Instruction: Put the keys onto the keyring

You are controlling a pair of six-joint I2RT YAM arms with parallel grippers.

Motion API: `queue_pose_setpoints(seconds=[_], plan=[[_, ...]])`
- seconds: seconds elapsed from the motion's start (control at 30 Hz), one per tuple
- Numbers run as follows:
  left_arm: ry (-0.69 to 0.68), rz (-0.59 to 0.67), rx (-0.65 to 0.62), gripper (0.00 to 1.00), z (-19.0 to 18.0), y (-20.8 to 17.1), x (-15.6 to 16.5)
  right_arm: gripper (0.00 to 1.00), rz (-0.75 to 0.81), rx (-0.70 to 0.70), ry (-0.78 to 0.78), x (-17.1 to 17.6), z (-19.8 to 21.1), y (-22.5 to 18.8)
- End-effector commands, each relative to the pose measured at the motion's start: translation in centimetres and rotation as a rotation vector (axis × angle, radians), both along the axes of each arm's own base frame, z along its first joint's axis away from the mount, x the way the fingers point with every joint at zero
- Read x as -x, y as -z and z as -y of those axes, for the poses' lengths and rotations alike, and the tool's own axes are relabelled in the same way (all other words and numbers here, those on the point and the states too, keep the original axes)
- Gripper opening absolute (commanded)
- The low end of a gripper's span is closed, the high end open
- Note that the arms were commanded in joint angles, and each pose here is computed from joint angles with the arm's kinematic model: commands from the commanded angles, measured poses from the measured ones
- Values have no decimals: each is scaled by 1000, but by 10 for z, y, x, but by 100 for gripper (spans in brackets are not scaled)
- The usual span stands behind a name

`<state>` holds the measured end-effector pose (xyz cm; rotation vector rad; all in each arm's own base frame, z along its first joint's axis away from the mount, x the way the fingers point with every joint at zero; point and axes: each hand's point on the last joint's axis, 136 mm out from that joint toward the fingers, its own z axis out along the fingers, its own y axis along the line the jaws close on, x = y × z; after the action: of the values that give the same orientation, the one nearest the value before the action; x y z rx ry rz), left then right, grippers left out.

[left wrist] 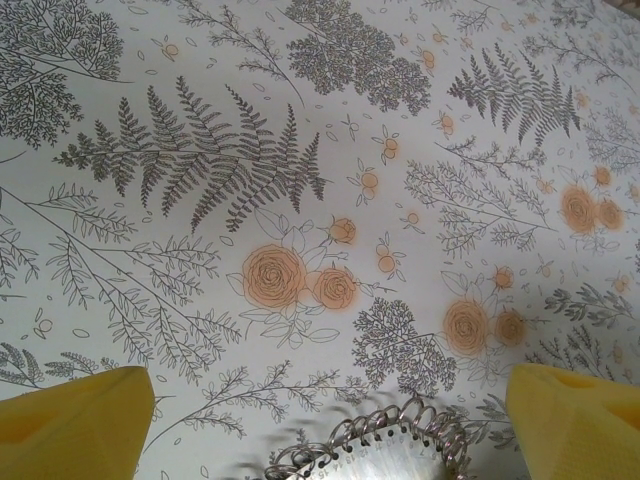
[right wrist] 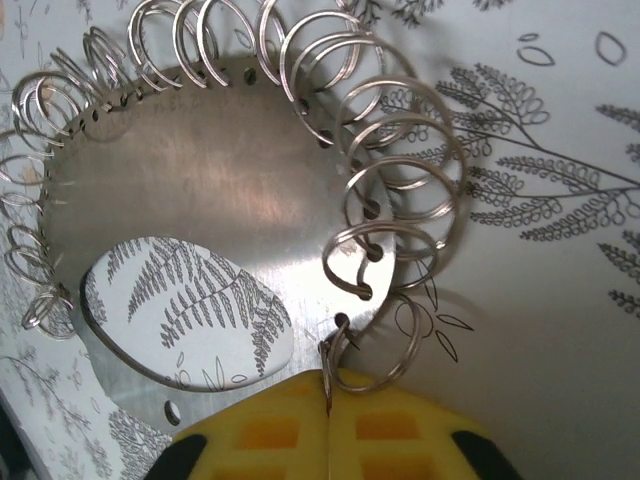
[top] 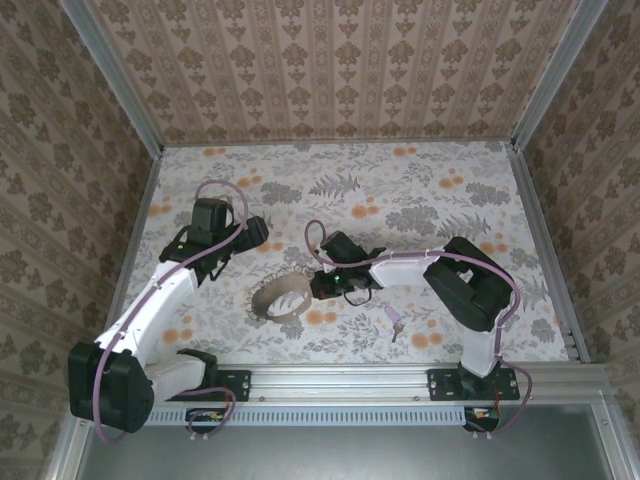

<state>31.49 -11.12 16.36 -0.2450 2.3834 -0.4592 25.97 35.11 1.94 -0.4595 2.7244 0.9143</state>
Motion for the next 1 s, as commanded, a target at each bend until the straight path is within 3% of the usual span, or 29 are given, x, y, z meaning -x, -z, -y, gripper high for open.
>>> queue_pose_setpoints(seconds=[0.0, 0.13, 0.4, 0.77, 0.97], plan=[[-61, -11, 12, 93, -3, -1, -3, 0, 2, 27, -17, 2, 1, 1], [-83, -36, -23, 93, -7, -5, -3, 0, 40, 32, -39, 0, 3, -14], [75, 73, -12, 92, 13, -42, -9, 0, 217, -45, -121, -15, 8, -86], [339, 250, 100, 90, 56, -118, -12, 0, 441, -309, -122, -52, 37, -197], [476, 318, 185, 83, 81, -142, -9, 0, 503, -420, -164, -57, 50, -238]])
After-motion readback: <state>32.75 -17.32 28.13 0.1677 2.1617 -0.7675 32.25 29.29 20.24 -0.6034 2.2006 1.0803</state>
